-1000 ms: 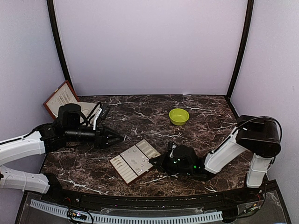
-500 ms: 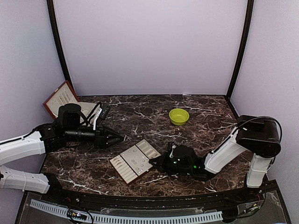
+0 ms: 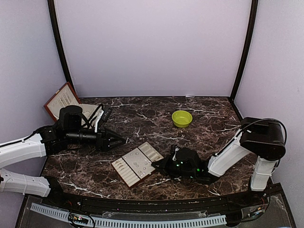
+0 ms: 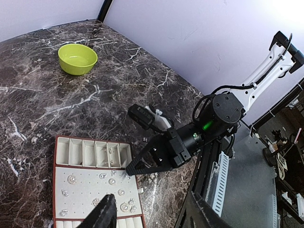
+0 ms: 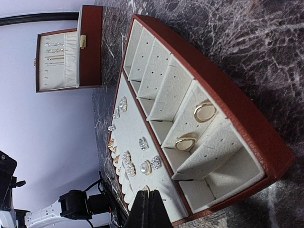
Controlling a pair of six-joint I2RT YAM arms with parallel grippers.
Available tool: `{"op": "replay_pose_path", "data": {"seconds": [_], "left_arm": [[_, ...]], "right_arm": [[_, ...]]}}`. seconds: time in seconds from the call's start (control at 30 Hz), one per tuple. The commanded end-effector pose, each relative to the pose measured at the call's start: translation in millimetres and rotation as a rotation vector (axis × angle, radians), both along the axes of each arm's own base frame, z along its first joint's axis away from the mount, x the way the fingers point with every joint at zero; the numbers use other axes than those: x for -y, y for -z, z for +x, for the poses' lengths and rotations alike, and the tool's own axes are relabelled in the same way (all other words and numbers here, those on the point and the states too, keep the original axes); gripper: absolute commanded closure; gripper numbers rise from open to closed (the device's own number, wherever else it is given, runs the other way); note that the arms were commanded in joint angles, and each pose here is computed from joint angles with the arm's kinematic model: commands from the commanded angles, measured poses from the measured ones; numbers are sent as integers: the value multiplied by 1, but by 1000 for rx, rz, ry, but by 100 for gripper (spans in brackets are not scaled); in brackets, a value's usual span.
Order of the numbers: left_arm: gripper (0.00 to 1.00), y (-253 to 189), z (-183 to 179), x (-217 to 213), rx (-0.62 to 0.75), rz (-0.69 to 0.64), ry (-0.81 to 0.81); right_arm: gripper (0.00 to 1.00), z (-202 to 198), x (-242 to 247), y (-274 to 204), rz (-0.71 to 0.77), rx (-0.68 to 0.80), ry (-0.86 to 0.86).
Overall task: Organize the mixed jewelry
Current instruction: Insert the earring into the earring holder.
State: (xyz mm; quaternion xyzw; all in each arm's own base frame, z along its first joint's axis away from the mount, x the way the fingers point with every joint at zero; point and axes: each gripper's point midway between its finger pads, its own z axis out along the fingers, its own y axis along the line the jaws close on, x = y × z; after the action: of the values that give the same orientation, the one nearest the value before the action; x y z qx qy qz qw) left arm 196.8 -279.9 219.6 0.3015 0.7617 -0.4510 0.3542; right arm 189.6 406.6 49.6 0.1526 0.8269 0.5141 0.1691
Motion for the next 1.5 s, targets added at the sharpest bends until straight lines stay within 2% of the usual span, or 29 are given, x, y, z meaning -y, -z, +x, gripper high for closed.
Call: {"op": "replay_pose_path", "data": {"seconds": [0.0, 0.57, 1.47], "left_arm": [[48, 0, -1, 1, 3, -18, 9], [49, -1, -1, 0, 6, -18, 6], [49, -1, -1, -1, 7, -19, 4]], "right_arm": [[100, 1, -1, 2, 7, -8, 13], [100, -4, 7, 19, -68, -28, 22], [100, -4, 19, 24, -124, 23, 41]]}}
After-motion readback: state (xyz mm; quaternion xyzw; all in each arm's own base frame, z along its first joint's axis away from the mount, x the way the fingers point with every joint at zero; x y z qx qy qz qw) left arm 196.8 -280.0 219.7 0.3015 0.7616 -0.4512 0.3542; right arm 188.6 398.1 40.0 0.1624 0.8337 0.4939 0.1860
